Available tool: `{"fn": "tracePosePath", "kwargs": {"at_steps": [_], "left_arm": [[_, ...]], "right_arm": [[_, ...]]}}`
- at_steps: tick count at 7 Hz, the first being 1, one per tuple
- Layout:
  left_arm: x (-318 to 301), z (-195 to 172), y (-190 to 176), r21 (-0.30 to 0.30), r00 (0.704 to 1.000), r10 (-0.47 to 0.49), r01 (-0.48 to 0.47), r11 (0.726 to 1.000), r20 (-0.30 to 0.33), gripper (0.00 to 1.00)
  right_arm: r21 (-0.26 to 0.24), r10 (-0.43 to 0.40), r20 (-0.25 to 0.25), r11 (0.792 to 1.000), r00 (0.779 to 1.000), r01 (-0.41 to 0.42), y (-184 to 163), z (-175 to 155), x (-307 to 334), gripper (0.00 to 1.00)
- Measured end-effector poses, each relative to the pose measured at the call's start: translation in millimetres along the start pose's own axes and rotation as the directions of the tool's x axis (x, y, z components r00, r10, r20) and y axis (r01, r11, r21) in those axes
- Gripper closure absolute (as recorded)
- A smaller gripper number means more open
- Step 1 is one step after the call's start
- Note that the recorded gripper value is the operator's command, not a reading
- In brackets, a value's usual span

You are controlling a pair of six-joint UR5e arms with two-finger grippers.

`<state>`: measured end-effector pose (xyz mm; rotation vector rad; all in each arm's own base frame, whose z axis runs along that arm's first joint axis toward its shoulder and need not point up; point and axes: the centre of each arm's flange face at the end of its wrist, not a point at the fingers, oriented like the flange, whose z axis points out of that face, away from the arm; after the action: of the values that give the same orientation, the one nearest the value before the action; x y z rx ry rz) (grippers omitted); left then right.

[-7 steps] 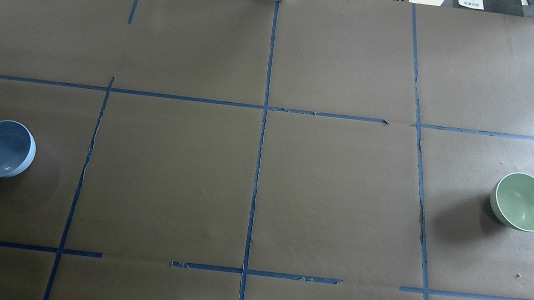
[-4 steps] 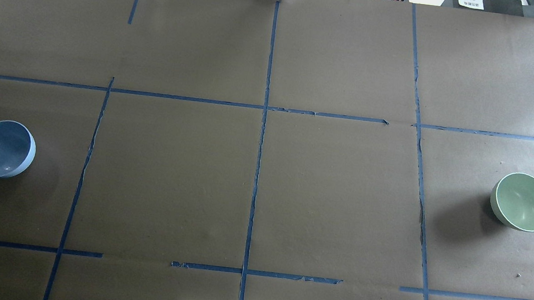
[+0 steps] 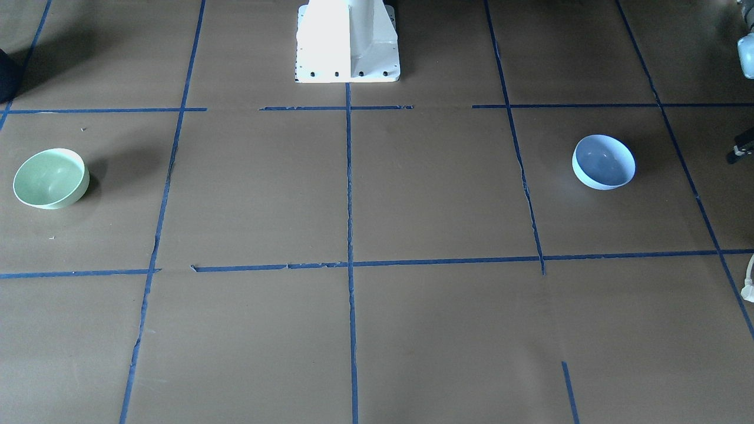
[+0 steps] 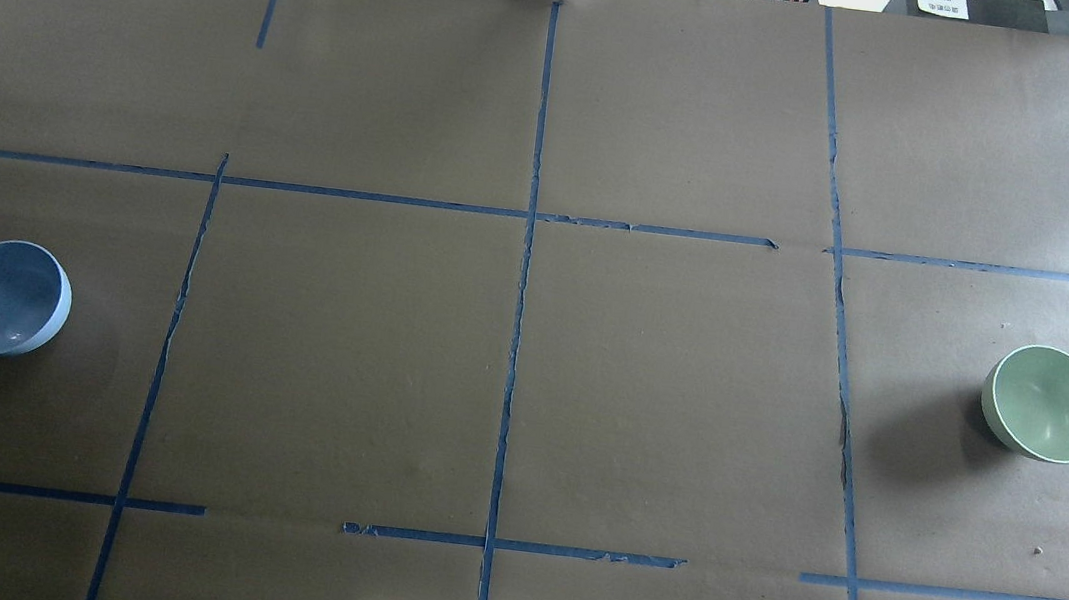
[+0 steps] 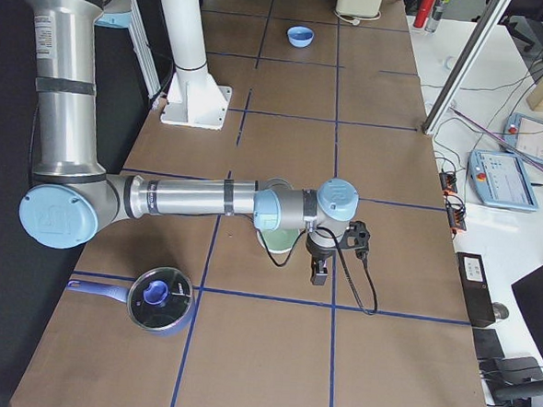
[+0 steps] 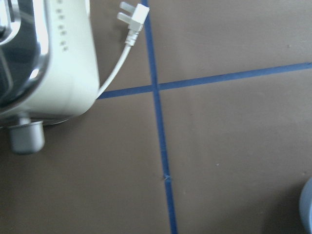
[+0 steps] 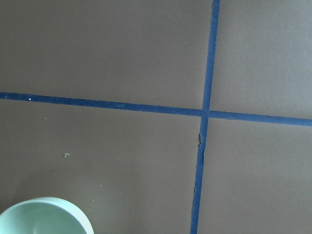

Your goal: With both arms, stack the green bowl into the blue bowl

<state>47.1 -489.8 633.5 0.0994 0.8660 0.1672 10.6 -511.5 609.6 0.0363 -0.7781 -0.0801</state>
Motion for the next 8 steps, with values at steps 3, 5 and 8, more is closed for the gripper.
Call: {"fn": "tracePosePath", "kwargs": {"at_steps": [3,5,8], "left_arm": [[78.9,68.0,3.6,0.029,0.982,-0.163,0.167,0.986,-0.099,0.0],[108.0,104.7,25.3,-0.008,0.98,-0.17,0.17,0.985,-0.104,0.15],[96.9,116.4,71.6,-0.009,0.983,-0.133,0.132,0.991,-0.127,0.99]], "right_arm": [[-0.003,-0.009,0.001,1.0,1.0,0.009,1.7,1.4,-9.4,0.0],[-0.007,-0.015,0.002,1.0,1.0,0.015,1.9,3.3,-11.5,0.0],[-0.018,-0.028,0.003,0.999,1.0,0.028,1.5,9.1,-17.8,0.0]]}}
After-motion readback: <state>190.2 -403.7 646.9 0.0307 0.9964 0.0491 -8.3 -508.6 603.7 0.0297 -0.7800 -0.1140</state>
